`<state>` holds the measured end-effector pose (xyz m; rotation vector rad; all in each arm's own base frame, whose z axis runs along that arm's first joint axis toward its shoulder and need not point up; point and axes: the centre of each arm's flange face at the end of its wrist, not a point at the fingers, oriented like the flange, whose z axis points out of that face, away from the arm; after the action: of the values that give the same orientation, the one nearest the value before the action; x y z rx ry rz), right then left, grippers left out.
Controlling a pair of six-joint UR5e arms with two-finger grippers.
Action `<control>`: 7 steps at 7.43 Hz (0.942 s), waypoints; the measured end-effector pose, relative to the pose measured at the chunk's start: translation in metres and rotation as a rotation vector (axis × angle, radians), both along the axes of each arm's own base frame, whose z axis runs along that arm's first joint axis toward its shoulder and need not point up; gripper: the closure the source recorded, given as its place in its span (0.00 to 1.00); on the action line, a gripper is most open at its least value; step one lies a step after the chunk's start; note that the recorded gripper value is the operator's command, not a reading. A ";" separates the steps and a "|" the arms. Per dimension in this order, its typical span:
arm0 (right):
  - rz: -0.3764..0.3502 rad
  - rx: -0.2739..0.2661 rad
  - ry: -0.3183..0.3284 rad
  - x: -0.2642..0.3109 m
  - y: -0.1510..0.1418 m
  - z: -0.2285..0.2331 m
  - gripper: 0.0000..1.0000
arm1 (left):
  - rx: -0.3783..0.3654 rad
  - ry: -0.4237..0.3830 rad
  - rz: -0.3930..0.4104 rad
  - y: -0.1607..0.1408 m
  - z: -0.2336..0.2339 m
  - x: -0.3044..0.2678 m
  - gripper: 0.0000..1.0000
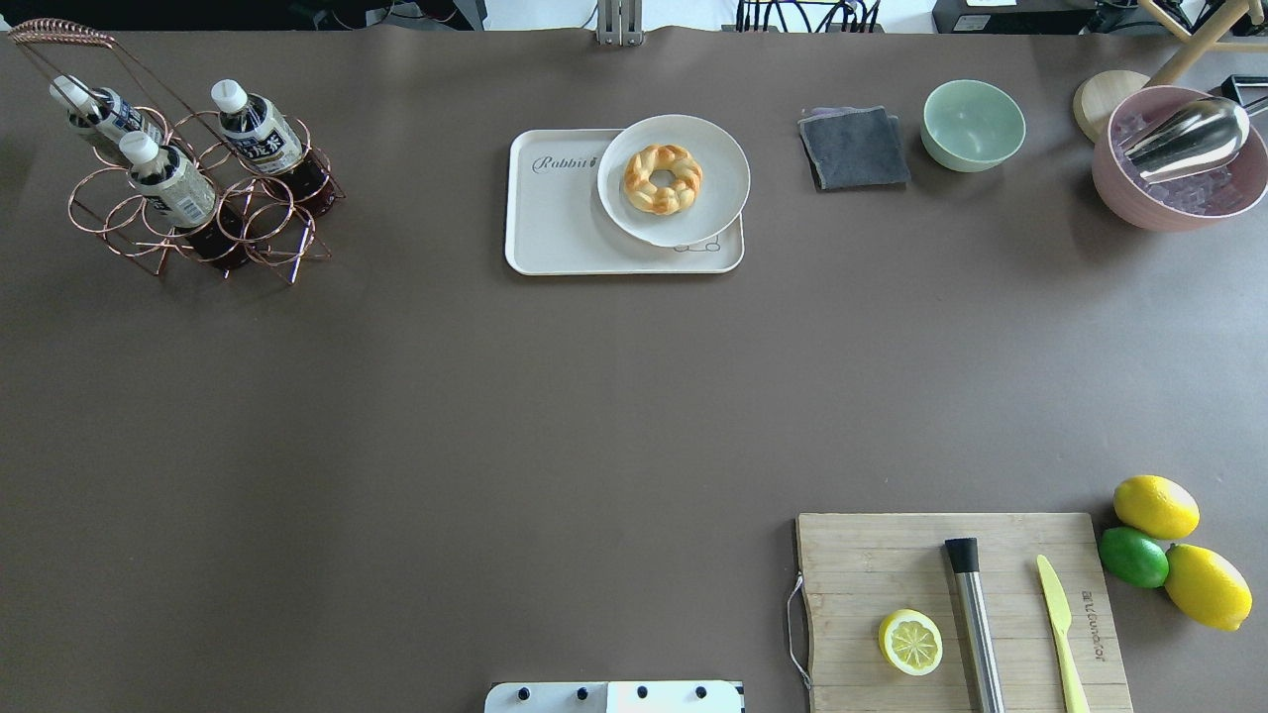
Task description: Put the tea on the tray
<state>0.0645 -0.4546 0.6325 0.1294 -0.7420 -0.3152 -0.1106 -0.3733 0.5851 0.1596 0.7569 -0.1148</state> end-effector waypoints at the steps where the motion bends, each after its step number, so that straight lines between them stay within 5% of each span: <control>1: 0.000 0.001 -0.004 0.000 0.000 -0.001 0.00 | 0.011 -0.003 0.000 0.000 0.000 0.000 0.03; 7: 0.002 0.049 -0.005 0.000 -0.003 -0.024 0.00 | -0.004 0.005 0.027 0.008 0.006 0.011 0.03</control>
<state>0.0649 -0.4573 0.6087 0.1770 -0.7394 -0.3317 -0.0994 -0.3654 0.5914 0.1454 0.7633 -0.0915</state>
